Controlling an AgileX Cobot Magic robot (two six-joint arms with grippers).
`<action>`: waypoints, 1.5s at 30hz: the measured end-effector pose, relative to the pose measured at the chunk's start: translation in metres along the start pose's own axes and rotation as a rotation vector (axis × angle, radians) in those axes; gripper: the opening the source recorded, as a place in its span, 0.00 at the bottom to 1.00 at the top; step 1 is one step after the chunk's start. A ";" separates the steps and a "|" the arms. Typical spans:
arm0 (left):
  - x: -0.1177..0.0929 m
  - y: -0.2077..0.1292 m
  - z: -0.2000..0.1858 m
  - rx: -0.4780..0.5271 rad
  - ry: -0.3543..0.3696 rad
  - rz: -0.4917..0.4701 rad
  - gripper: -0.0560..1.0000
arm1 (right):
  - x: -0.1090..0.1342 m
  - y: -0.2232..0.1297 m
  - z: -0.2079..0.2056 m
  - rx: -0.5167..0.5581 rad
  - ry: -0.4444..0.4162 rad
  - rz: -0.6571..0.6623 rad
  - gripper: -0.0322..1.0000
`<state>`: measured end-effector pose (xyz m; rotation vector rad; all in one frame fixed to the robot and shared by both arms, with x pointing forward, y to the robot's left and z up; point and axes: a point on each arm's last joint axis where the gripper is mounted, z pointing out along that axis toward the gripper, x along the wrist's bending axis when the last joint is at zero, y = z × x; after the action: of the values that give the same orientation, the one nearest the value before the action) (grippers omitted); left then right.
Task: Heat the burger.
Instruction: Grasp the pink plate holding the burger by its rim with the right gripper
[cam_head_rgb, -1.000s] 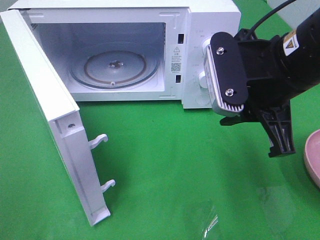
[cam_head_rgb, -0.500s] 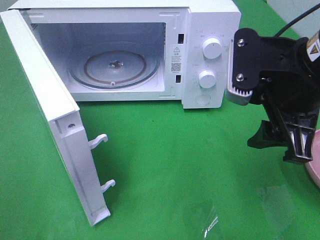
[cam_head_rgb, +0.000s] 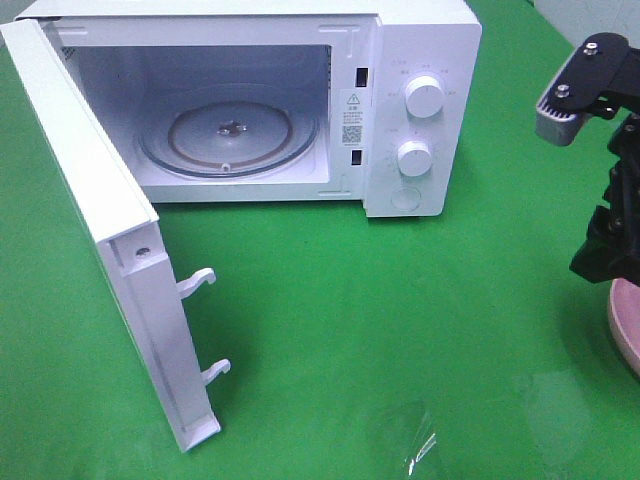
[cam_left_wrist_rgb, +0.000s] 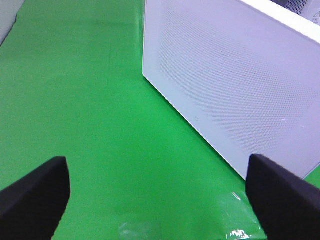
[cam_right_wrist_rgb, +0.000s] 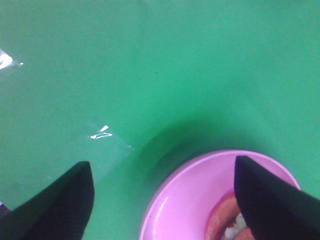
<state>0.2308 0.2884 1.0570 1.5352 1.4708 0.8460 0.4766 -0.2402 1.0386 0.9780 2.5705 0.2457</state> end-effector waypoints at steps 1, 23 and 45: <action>0.000 0.000 0.000 0.000 0.000 0.000 0.87 | 0.000 0.000 0.000 0.000 0.000 0.000 0.76; 0.000 0.000 0.000 0.000 0.000 0.000 0.87 | -0.020 -0.063 0.029 0.122 0.019 0.469 0.76; 0.000 0.000 0.000 0.000 0.000 0.000 0.87 | -0.017 -0.073 0.107 0.239 0.026 0.665 0.76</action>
<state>0.2308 0.2884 1.0570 1.5352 1.4708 0.8460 0.4876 -0.3031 0.9244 1.9107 2.2422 0.1212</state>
